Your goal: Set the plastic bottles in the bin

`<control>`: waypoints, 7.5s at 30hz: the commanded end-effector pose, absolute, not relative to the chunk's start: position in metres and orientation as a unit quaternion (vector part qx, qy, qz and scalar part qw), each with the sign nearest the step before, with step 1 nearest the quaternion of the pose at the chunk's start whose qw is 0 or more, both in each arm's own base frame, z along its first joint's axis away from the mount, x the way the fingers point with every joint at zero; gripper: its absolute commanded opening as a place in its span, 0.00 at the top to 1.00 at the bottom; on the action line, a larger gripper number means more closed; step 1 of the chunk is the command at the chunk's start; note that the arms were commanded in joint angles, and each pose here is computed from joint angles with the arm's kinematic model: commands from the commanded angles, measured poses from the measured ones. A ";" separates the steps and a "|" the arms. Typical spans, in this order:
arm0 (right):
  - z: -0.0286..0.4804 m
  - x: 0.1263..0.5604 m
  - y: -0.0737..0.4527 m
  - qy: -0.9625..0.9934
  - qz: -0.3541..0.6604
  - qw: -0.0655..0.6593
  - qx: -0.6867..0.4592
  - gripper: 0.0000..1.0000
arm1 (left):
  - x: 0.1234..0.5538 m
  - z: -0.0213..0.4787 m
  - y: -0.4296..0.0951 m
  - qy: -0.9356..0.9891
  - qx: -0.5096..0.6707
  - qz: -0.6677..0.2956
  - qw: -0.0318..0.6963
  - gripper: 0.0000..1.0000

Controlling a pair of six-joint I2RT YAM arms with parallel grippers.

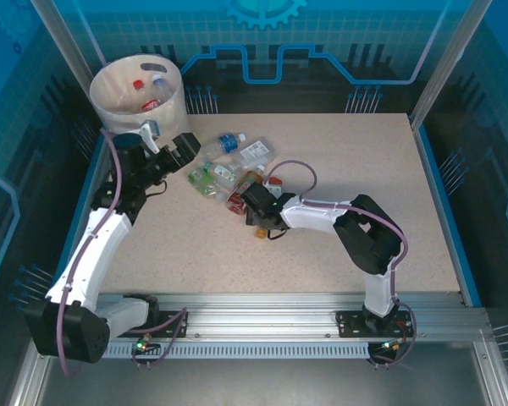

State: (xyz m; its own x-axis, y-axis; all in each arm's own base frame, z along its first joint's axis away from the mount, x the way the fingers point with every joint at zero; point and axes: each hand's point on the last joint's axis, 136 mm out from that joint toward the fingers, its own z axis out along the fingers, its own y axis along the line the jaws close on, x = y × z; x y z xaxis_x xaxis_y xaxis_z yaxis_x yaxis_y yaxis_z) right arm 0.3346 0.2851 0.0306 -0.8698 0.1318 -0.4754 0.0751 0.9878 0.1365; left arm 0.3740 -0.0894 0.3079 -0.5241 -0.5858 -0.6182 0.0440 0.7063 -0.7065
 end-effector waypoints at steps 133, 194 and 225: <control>0.233 0.310 0.161 0.830 0.239 0.504 0.032 0.00 | 0.570 0.415 0.162 0.715 -0.238 0.165 0.636 0.40; 0.196 0.318 0.160 0.865 0.221 0.445 0.072 0.00 | 0.455 0.179 -0.214 0.912 -0.033 -0.235 0.336 0.01; 0.190 0.312 0.174 0.892 0.215 0.398 0.017 0.00 | 0.412 0.057 -0.242 0.975 0.055 -0.058 0.209 0.01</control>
State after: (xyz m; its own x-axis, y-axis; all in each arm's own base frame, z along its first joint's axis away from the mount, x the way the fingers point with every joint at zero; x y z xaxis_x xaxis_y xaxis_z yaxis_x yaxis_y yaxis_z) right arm 0.3062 0.1796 0.1798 -0.6967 0.1777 -0.6950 -0.1665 0.9023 0.3976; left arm 0.4196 -0.2649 0.0859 -0.8684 0.0350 -0.4946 0.1689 0.9587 -0.2288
